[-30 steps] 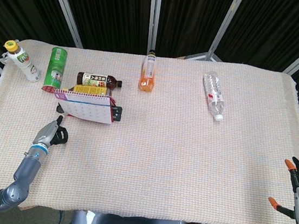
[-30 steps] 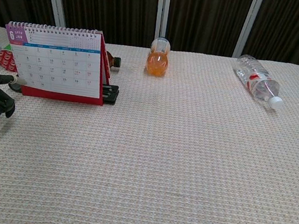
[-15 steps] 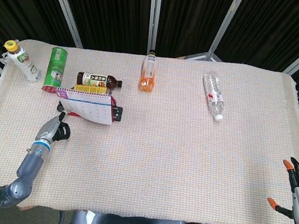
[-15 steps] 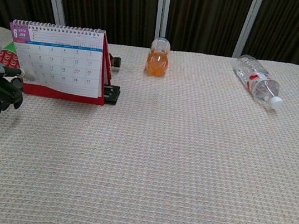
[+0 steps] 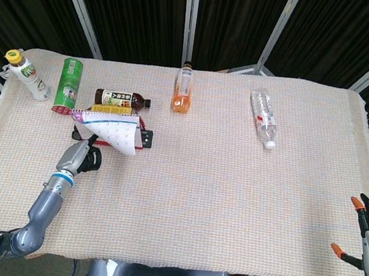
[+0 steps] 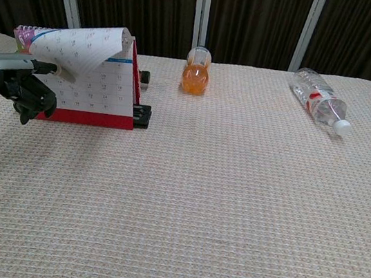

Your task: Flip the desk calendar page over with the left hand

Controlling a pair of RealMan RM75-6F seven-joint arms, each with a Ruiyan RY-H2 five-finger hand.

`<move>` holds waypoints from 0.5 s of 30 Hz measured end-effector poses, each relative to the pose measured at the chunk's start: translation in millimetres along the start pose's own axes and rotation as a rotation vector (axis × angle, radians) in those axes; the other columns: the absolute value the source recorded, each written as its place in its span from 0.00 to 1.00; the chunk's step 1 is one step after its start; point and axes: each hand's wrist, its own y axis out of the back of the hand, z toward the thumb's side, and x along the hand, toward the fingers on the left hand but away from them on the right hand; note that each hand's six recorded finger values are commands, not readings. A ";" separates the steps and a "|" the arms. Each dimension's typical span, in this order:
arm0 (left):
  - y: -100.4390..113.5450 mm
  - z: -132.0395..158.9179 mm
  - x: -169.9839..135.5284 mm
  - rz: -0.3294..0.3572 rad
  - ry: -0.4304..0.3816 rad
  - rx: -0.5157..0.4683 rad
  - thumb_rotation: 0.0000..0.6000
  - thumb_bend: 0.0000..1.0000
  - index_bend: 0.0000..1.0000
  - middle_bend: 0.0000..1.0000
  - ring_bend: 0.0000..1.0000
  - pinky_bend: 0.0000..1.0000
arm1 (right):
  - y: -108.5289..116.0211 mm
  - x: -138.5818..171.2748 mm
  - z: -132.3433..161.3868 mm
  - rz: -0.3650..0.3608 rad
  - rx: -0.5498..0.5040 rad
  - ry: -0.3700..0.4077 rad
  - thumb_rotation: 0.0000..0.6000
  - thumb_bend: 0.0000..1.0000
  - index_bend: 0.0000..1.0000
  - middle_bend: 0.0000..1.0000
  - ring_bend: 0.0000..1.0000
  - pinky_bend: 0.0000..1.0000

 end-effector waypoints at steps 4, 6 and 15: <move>9.8 16.9 -9.2 0.046 -0.073 0.027 1.00 0.71 0.00 0.42 0.47 0.51 | 0.4 0.4 0.5 -0.002 0.000 0.001 1.00 0.00 0.00 0.00 0.00 0.00; 18.6 25.3 -14.9 0.089 -0.115 0.047 1.00 0.70 0.00 0.35 0.41 0.49 | 0.1 0.9 1.1 0.000 0.001 0.003 1.00 0.00 0.00 0.00 0.00 0.00; 65.9 48.1 -37.7 0.308 -0.252 0.185 1.00 0.64 0.00 0.18 0.26 0.32 | 0.9 0.8 1.1 -0.002 -0.002 0.002 1.00 0.00 0.00 0.00 0.00 0.00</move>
